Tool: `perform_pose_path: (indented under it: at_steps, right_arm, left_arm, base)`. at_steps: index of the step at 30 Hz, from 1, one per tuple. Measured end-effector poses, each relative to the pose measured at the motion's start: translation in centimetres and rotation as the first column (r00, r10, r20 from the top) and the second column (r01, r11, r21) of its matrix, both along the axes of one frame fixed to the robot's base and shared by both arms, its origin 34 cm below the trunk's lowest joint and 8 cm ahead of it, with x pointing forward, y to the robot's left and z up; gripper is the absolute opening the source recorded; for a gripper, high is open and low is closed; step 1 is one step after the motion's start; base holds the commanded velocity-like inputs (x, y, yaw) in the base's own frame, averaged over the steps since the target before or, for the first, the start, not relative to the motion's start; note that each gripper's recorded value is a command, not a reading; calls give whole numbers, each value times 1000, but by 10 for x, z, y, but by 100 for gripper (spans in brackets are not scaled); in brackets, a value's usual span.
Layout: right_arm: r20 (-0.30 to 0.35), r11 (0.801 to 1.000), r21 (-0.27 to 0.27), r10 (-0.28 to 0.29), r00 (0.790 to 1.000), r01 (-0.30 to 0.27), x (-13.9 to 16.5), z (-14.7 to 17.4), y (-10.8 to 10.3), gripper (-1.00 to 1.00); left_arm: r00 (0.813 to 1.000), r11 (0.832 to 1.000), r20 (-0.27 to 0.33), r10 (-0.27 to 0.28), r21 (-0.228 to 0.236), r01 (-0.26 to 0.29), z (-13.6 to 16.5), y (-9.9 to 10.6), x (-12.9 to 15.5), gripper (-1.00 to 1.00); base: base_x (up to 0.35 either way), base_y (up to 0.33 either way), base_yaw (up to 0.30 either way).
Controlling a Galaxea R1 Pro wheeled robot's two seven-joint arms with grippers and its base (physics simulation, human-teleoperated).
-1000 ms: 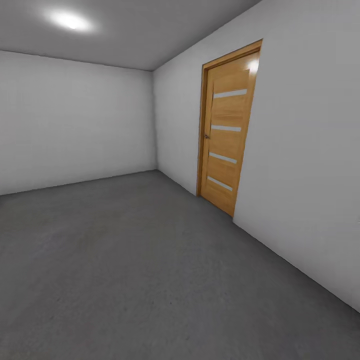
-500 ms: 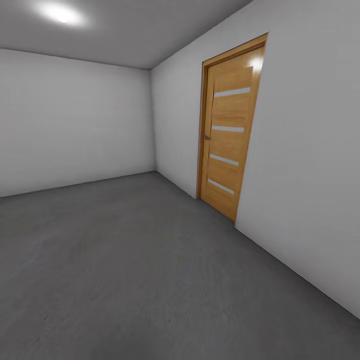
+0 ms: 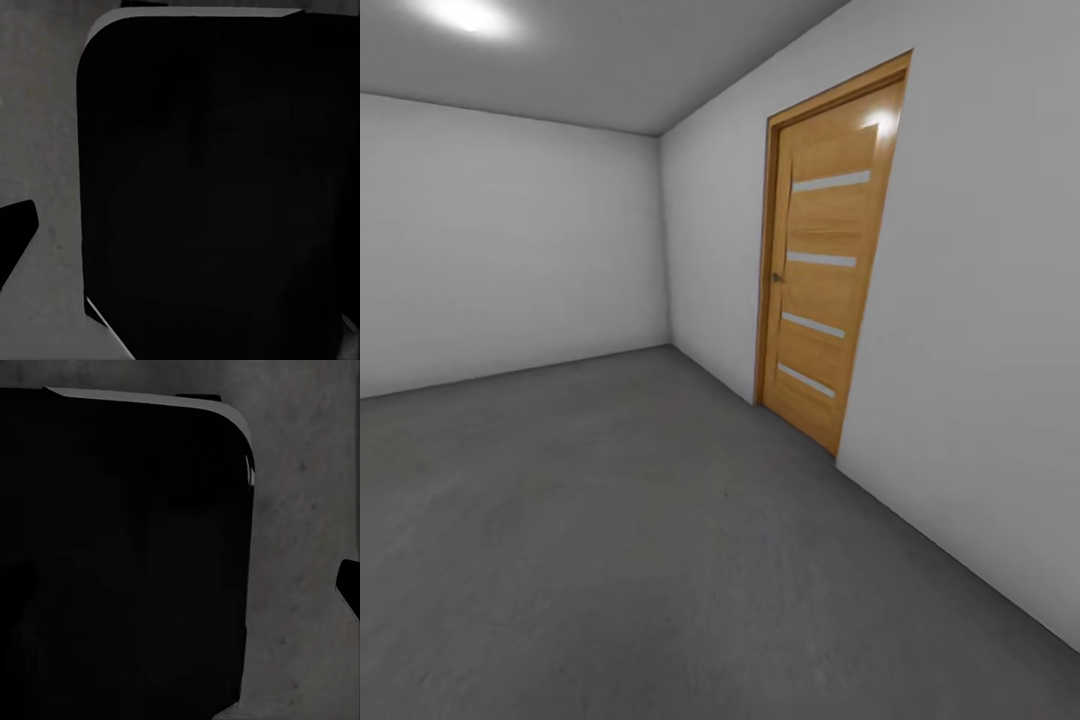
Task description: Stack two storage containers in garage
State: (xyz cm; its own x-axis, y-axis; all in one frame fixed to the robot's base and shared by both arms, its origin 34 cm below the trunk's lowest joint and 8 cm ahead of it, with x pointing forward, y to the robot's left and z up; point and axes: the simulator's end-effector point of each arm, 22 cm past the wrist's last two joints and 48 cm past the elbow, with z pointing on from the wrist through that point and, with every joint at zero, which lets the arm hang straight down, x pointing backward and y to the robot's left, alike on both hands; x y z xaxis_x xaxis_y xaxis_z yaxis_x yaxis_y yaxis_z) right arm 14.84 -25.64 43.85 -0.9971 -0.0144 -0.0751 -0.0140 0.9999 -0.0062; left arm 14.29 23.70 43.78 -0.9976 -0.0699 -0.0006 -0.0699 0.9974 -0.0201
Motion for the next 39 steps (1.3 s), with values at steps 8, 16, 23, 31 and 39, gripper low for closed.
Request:
perform_pose_path:
  at_steps: [8, 16, 23, 31, 39]
  right_arm:
    - [23, 1000, -5, -7, 1000, 7, 3, 1, -4, 100]
    - [47, 1000, -6, -7, 999, 7, 5, 1, -6, 100]
    - [51, 1000, -8, -11, 999, 12, 5, 2, -6, 100]
    - [51, 1000, -8, -14, 999, 14, 5, 2, -7, 100]
    - [46, 1000, -5, -10, 999, 10, 5, 1, -4, 100]
  left_arm:
    - [997, 1000, 75, 13, 9, -14, 1, 0, 17, 100]
    - [994, 1000, 112, 15, 12, -16, 1, 0, 24, 100]
    - [993, 1000, 113, 15, 7, -16, 2, -1, 24, 100]
    - [994, 1000, 113, 13, 5, -14, 2, -1, 24, 100]
    - [993, 1000, 113, 14, 6, -15, 2, -1, 24, 100]
  base:
    - [323, 1, 0]
    - [323, 0, -29]
    - [323, 75, -236]
    - [317, 170, -284]
    - [312, 188, -90]
